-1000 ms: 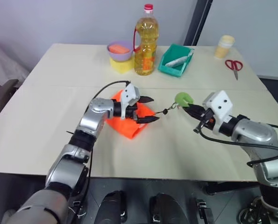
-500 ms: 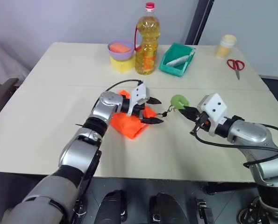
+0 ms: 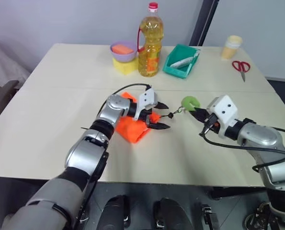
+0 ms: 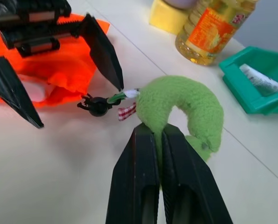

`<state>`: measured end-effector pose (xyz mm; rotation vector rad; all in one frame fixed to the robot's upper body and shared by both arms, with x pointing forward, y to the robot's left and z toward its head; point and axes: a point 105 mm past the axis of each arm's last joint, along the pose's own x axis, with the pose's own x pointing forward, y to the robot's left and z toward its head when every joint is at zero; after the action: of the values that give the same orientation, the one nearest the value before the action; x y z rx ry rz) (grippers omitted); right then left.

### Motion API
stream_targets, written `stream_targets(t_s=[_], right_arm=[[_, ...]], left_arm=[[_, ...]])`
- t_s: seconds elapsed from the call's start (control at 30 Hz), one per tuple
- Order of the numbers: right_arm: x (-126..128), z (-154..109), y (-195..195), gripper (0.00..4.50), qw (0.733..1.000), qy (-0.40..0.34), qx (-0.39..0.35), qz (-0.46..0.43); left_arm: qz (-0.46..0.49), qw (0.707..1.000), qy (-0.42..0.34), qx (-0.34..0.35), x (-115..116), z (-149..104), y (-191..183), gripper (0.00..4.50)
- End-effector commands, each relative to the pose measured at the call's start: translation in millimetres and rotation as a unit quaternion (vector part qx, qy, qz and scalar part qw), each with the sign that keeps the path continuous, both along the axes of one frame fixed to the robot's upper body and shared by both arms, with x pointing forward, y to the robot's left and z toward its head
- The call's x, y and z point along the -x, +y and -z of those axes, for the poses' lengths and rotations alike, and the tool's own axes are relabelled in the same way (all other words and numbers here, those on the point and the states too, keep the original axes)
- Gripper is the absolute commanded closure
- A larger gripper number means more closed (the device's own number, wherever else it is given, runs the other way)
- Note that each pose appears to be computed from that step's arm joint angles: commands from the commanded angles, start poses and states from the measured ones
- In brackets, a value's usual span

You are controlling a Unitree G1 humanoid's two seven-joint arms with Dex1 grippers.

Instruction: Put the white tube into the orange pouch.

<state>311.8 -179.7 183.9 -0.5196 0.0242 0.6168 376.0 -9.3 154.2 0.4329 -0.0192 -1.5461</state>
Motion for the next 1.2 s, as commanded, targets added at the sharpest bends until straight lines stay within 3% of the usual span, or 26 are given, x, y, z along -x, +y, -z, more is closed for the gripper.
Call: stream_targets(t_s=[0.03, 0.47, 0.6, 0.93, 1.03, 1.1, 1.2], right_arm=[[-1.0, -11.4, -2.5, 4.50, 1.000, -0.029, -0.002, 0.005], [-0.8, -10.7, -1.5, 4.50, 0.999, -0.032, -0.002, 0.004], [-1.0, -10.8, -0.5, 4.50, 0.999, -0.032, -0.002, 0.003], [0.2, -8.8, 2.1, 4.50, 1.000, -0.029, -0.003, -0.002], [0.6, -7.6, 2.6, 4.50, 1.000, -0.028, -0.001, -0.003], [0.9, -7.0, 3.0, 4.50, 1.000, -0.027, 0.000, -0.003], [1.0, -7.4, 3.7, 4.50, 1.000, -0.026, 0.001, -0.005]], left_arm=[[-0.005, 1.000, -0.015, 0.016, -4.3, -15.7, -3.4, 0.07], [-0.015, 1.000, -0.004, -0.002, -6.4, -8.8, -7.3, 0.07], [-0.017, 1.000, -0.003, -0.004, -6.7, -8.1, -8.4, 1.34], [-0.022, 1.000, -0.005, -0.002, -8.2, -9.9, -8.0, 1.34], [-0.021, 1.000, -0.005, 0.000, -7.7, -9.6, -8.1, 2.20], [-0.022, 1.000, -0.004, 0.001, -7.6, -9.0, -8.0, 3.17], [-0.023, 1.000, -0.003, 0.001, -7.9, -8.2, -7.8, 3.17]])
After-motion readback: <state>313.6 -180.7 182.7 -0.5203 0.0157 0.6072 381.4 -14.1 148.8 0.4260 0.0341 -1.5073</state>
